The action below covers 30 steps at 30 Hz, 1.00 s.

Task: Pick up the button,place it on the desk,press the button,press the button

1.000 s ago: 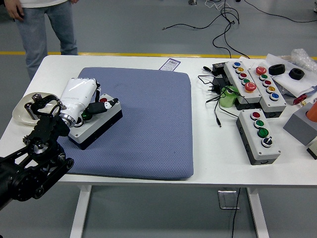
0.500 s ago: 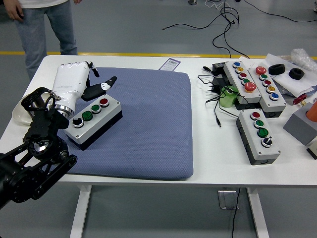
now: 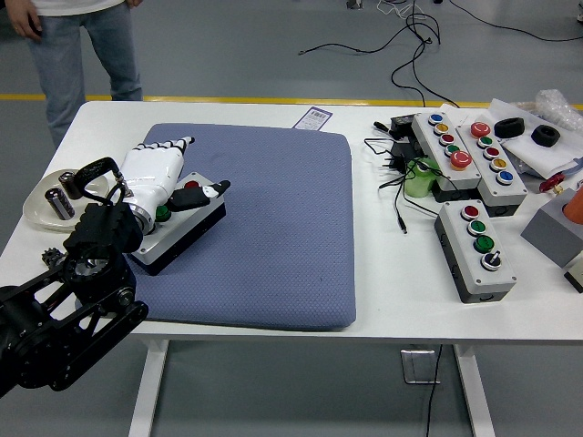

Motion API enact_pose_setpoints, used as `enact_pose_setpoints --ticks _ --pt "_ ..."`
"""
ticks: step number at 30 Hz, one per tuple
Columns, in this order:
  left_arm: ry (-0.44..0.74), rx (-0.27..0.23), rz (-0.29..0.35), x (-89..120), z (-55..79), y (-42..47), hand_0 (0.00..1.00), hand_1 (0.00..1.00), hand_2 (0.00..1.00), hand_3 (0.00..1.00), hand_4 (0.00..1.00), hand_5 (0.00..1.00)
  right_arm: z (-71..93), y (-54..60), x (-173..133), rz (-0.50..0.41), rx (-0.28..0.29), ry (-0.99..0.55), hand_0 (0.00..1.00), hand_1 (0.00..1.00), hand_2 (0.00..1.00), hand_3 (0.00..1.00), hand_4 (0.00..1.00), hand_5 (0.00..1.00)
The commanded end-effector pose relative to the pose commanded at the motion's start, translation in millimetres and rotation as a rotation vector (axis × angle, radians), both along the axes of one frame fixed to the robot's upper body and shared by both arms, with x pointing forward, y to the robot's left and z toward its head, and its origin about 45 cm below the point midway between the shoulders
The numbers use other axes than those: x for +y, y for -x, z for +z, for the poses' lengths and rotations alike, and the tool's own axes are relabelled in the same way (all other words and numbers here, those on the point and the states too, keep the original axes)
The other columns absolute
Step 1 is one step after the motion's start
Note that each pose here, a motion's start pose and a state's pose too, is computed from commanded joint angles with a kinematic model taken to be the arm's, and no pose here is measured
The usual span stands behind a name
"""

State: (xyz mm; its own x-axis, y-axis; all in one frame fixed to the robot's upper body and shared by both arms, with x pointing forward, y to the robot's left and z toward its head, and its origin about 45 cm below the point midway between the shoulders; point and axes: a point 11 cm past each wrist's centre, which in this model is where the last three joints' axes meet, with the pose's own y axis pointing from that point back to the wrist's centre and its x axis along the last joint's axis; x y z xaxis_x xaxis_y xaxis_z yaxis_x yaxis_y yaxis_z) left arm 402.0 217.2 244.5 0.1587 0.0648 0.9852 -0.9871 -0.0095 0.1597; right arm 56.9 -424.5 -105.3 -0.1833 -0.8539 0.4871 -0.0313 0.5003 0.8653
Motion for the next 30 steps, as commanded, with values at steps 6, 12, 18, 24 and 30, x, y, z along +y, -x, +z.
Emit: enact_pose_setpoints --ticks 6,12,18,24,30 --pt "0.029 0.047 0.015 -8 -9.6 -0.1 0.956 0.998 0.998 0.998 0.998 0.821 -0.1 0.7 0 -0.002 0.0 0.0 0.524 0.652 0.699 0.618 0.312 0.138" --pt "-0.001 0.113 0.061 4 -25.3 -3.4 0.93 0.998 0.998 0.998 0.998 0.677 -0.4 2.5 0 -0.004 0.003 -0.001 0.521 0.653 0.699 0.619 0.313 0.138" --pt "0.043 0.127 0.132 23 -31.5 -4.4 0.918 0.998 0.998 0.998 0.998 0.629 -0.7 4.9 0 -0.006 0.005 -0.001 0.522 0.653 0.699 0.618 0.313 0.138" --pt "0.085 0.151 0.168 28 -38.9 -2.2 0.884 0.998 0.998 0.998 0.998 0.593 -1.0 7.1 0 -0.007 0.01 -0.001 0.52 0.653 0.697 0.619 0.313 0.138" --pt "0.101 0.197 0.185 27 -49.7 -0.9 0.828 0.998 0.998 0.998 0.998 0.576 -1.1 8.4 0 -0.01 0.013 -0.001 0.521 0.651 0.698 0.618 0.313 0.138"
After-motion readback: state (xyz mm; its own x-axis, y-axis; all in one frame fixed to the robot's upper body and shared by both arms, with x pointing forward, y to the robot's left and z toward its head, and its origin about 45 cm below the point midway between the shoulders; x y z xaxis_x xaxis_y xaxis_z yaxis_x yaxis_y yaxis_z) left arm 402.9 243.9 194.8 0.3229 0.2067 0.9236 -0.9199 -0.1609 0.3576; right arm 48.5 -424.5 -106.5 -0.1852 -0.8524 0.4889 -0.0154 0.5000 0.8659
